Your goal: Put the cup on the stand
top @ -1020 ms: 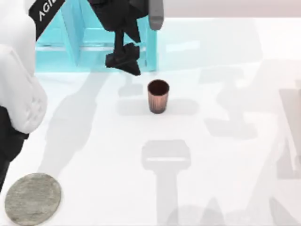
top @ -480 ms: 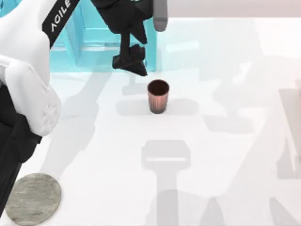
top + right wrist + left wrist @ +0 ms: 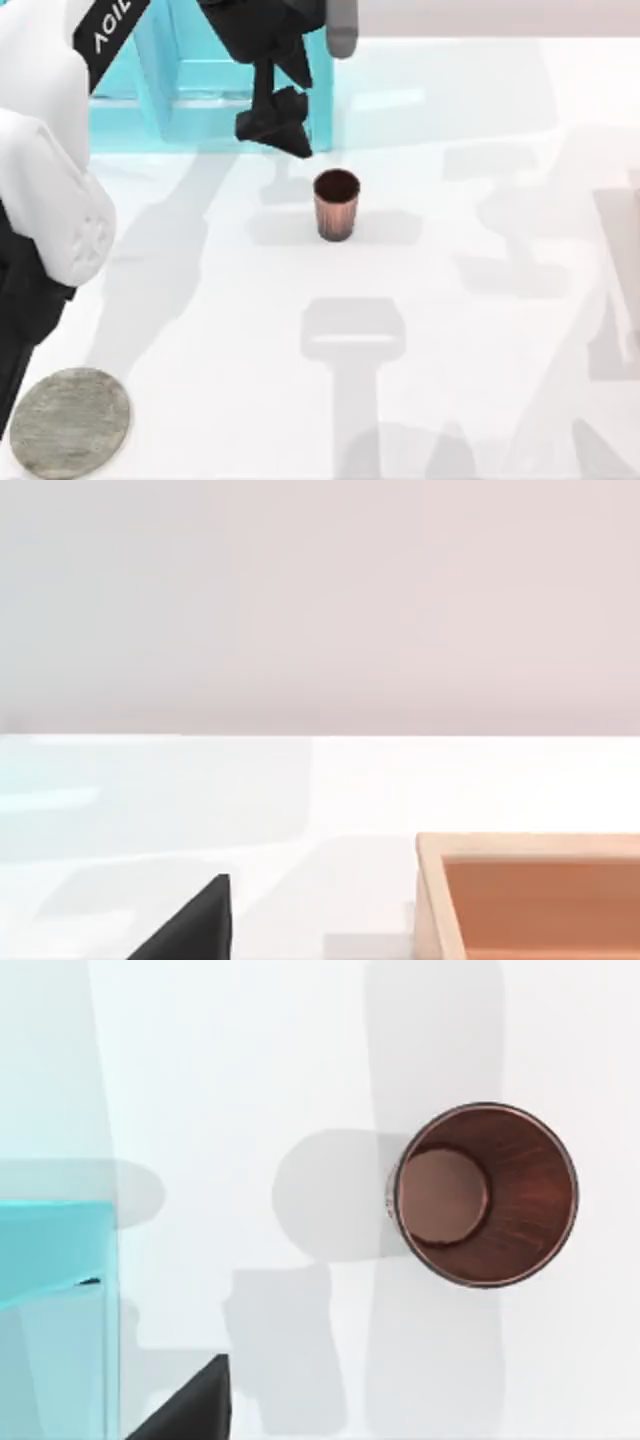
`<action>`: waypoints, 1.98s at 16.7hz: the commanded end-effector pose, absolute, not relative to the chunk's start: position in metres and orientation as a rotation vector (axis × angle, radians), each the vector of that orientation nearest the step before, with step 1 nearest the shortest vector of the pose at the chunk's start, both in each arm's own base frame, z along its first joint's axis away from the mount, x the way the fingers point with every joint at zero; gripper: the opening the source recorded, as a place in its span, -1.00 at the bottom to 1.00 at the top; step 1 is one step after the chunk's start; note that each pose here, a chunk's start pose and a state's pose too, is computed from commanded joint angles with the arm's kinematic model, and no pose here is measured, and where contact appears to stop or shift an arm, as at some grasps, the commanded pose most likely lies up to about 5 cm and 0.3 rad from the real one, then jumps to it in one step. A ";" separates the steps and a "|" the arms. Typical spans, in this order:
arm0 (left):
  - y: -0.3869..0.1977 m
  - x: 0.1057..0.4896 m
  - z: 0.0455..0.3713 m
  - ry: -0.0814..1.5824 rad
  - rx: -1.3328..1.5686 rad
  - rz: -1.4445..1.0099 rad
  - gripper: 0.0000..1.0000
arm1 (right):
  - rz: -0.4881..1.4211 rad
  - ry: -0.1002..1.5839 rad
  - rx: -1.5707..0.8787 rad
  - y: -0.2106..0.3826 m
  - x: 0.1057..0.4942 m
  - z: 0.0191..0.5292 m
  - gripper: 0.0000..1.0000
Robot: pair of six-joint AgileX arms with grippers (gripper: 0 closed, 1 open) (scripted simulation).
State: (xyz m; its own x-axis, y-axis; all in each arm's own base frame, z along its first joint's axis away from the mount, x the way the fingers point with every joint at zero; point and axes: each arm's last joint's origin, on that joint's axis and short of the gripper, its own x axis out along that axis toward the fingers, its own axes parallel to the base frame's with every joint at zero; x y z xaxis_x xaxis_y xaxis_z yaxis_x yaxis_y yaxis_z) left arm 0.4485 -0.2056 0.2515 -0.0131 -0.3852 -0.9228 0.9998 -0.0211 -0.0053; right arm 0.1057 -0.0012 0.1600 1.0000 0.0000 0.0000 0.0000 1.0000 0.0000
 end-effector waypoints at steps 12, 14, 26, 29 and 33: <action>-0.247 0.451 0.161 0.918 0.923 -1.405 1.00 | 0.000 0.000 0.000 -0.001 0.106 0.160 1.00; -0.246 0.458 0.141 0.912 0.922 -1.394 1.00 | 0.000 0.000 0.000 -0.001 0.106 0.160 1.00; -0.245 0.461 0.139 0.904 0.922 -1.389 -0.06 | 0.000 0.000 0.000 -0.001 0.106 0.160 1.00; -0.245 0.461 0.139 0.904 0.922 -1.389 -0.51 | 0.000 0.000 0.000 -0.001 0.106 0.160 1.00; -0.245 0.461 0.139 0.904 0.922 -1.389 -1.00 | 0.000 0.000 0.000 -0.001 0.106 0.160 1.00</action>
State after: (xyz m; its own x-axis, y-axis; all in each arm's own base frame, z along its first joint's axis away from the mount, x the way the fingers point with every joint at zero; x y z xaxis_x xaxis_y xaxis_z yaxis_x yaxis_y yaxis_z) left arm 0.4609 -0.2446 0.1386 -0.0080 -0.3876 -0.9218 0.9998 -0.0200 -0.0003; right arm 0.1057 -0.0012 0.1600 1.0000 0.0000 0.0000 0.0000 1.0000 0.0000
